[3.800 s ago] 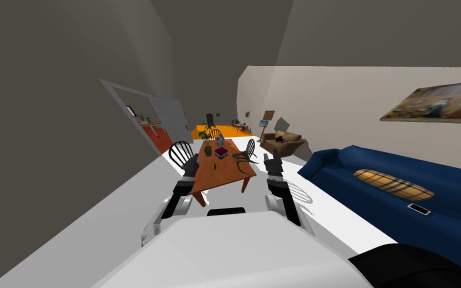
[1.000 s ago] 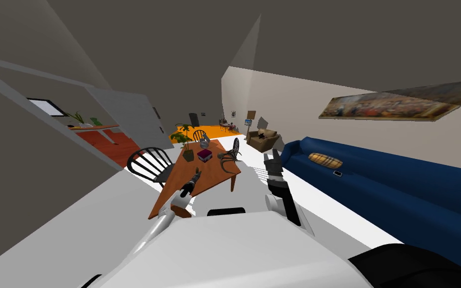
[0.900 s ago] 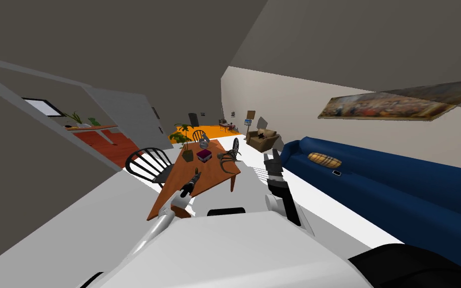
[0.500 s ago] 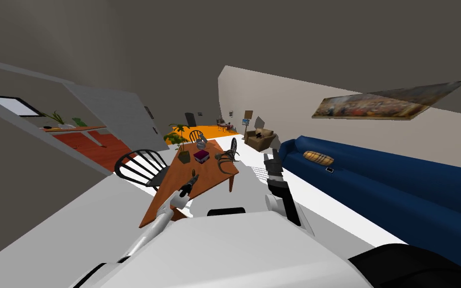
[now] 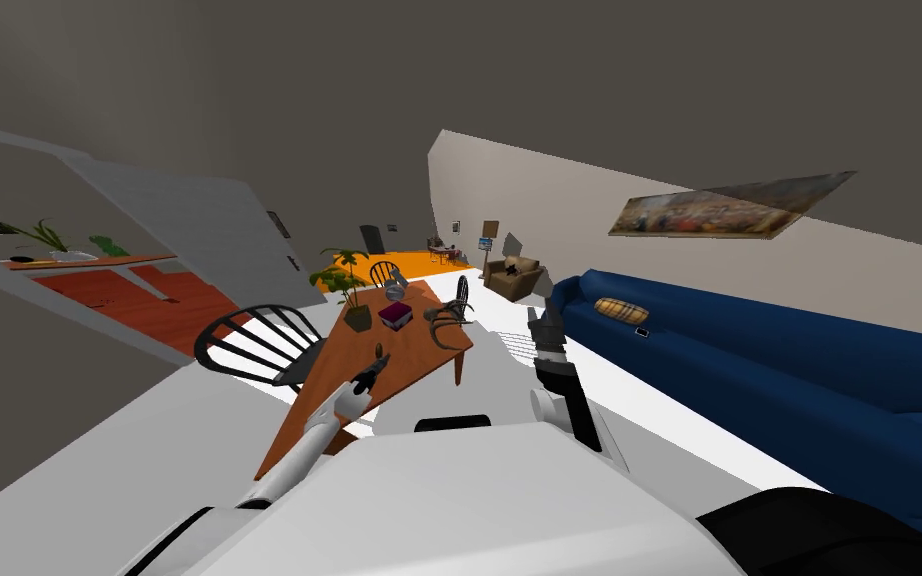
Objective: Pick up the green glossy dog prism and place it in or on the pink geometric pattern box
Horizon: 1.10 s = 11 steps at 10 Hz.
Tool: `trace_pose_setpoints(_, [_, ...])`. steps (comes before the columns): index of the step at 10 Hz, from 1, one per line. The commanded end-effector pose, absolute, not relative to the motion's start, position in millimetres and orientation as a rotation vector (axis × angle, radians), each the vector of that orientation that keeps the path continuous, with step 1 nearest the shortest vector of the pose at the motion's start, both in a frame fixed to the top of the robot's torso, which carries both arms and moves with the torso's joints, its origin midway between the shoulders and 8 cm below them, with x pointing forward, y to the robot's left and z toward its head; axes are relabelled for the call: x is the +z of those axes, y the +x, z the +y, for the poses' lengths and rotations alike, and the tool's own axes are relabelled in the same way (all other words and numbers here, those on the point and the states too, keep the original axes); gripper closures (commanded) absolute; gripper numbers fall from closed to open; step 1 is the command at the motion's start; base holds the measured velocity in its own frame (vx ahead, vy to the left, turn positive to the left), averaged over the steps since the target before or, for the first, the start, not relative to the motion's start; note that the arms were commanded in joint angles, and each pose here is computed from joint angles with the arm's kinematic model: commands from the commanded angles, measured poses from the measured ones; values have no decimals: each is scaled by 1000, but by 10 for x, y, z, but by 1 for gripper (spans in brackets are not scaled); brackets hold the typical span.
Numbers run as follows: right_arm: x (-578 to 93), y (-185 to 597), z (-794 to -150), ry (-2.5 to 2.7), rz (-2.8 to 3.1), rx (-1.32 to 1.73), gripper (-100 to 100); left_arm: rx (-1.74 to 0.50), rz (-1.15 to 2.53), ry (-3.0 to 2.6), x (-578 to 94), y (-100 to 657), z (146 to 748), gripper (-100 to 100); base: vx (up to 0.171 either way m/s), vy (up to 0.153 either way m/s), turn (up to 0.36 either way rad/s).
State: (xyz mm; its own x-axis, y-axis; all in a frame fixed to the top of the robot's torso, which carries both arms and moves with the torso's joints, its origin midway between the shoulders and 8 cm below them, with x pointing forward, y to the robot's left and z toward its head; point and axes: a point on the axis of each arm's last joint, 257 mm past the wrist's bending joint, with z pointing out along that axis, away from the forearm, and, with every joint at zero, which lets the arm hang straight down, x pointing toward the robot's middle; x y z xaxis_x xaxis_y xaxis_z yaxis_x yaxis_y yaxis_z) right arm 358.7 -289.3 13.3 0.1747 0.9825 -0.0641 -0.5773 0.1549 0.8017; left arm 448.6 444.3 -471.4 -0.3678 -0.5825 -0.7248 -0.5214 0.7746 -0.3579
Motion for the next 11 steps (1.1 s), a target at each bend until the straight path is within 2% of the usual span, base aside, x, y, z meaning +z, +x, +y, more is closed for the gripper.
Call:
trace_pose_setpoints(1, [133, 3587, -2893, 728, 694, 1256, 0, -1, 2075, -798, -4767, 4414, 4671, -100, 36, -15, -187])
trace_pose_setpoints(4, [133, 3587, -2893, 728, 694, 1256, 0, 143, 2125, -751, -4799, 4288, 5128, -100, 47, -20, -159])
trace_pose_setpoints(11, [133, 3587, -2893, 728, 694, 1256, 0, 286, 2168, -704, -4779, 4136, 5599, -100, 19, -1, -73])
